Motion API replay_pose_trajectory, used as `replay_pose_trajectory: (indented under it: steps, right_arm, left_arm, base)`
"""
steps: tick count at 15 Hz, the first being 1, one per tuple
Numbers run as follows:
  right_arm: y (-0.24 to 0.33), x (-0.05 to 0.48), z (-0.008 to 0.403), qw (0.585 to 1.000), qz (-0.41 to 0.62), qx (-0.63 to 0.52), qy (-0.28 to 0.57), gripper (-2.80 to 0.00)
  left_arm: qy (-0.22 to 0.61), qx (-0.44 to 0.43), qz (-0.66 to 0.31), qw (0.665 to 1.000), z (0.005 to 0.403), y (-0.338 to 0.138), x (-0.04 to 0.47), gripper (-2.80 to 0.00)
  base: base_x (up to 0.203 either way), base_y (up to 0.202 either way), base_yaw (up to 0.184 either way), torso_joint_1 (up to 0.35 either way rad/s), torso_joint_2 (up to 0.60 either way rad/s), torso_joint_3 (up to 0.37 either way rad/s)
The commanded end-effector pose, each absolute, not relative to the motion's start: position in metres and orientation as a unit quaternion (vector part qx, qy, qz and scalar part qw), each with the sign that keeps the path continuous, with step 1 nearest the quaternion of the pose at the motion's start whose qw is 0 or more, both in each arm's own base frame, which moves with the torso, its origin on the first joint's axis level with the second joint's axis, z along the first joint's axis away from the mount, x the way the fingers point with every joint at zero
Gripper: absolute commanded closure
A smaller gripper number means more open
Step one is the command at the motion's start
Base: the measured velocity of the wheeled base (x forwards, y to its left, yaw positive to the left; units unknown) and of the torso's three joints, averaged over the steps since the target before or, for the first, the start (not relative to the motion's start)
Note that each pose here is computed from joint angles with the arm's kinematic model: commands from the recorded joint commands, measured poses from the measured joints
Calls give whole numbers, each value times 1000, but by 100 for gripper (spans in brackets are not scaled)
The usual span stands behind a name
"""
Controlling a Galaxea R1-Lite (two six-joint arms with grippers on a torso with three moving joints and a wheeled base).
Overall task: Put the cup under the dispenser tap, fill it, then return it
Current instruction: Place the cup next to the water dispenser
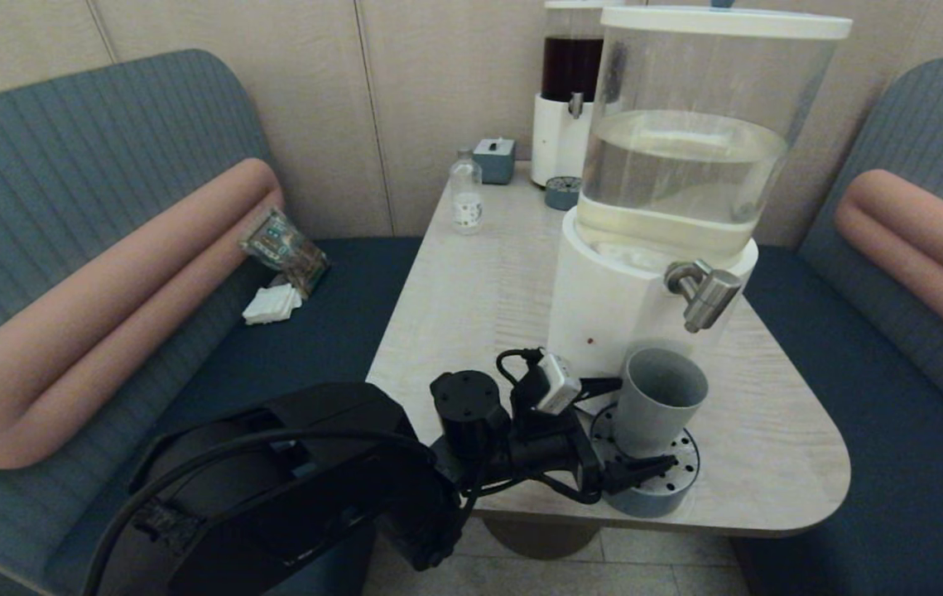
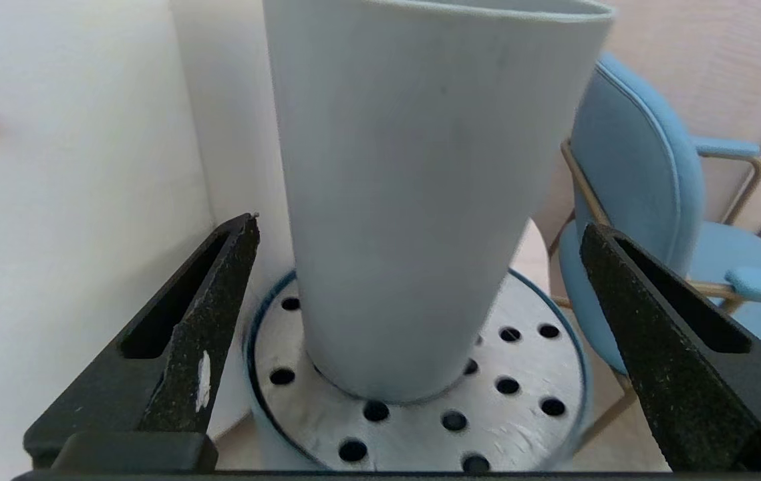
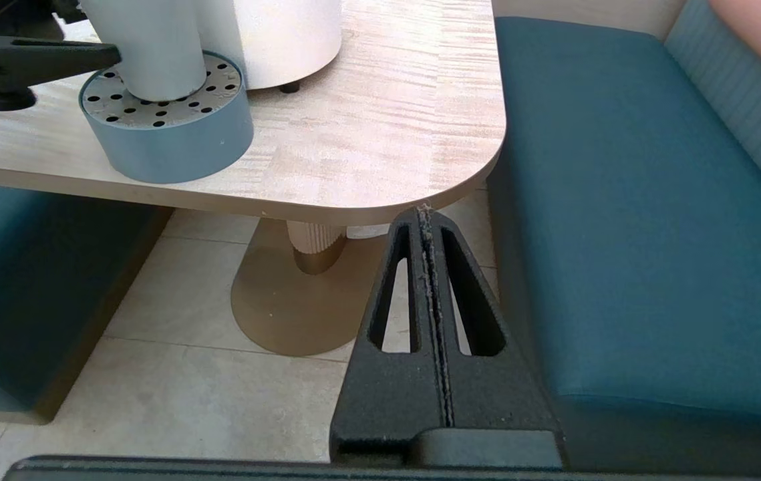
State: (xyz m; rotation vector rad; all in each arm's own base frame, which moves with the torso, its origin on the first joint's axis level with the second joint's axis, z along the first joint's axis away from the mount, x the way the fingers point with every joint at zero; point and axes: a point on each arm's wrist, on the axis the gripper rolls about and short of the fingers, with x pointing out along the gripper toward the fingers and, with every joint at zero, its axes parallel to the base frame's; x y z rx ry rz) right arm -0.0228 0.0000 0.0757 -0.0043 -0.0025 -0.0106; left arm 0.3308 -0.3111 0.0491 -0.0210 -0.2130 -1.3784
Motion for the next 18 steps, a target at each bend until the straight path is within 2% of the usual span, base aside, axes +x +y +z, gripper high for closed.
replay_pose_trajectory:
  steps: [1,18]
  right_arm:
    - [0,-23,76,1000,-5,-2,-1,0]
    - [0,-23,76,1000,-5,-2,-1,0]
  left_arm:
    - [-106,-10,-636,764,46,-316,332,-280]
    - [-139,-18,-642,754,45,-337,341,-280]
  base:
    - [0,0,0,0,0,0]
    - [0,0,0,0,0,0]
